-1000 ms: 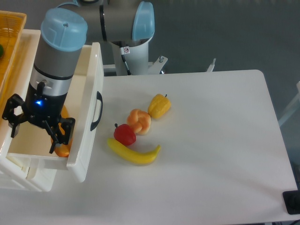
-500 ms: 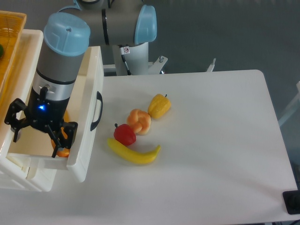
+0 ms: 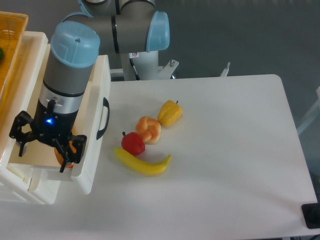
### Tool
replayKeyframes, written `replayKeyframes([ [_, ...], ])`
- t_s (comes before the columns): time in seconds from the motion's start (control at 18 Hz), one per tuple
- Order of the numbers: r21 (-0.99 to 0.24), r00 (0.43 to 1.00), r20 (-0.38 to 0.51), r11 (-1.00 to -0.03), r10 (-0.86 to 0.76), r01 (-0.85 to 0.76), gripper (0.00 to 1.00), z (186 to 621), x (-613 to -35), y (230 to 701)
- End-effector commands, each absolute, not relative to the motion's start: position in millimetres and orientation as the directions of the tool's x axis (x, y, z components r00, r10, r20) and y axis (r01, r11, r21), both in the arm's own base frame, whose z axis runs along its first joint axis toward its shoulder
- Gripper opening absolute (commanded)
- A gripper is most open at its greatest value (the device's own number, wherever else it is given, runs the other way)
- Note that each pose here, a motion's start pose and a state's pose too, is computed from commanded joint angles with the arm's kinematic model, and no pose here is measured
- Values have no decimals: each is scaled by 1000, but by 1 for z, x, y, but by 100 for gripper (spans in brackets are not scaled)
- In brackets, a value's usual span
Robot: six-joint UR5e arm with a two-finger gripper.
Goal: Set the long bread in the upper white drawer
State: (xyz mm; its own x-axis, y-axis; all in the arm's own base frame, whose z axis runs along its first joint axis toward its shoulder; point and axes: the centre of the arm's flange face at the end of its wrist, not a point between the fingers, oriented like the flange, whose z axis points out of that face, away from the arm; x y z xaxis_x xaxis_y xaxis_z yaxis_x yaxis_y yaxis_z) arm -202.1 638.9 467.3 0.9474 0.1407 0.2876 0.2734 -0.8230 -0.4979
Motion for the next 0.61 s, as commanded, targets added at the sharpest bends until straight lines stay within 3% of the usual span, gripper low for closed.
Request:
replayKeyframes([
  [0.61, -487, 945, 294, -829, 142, 276, 100, 462, -199, 639],
])
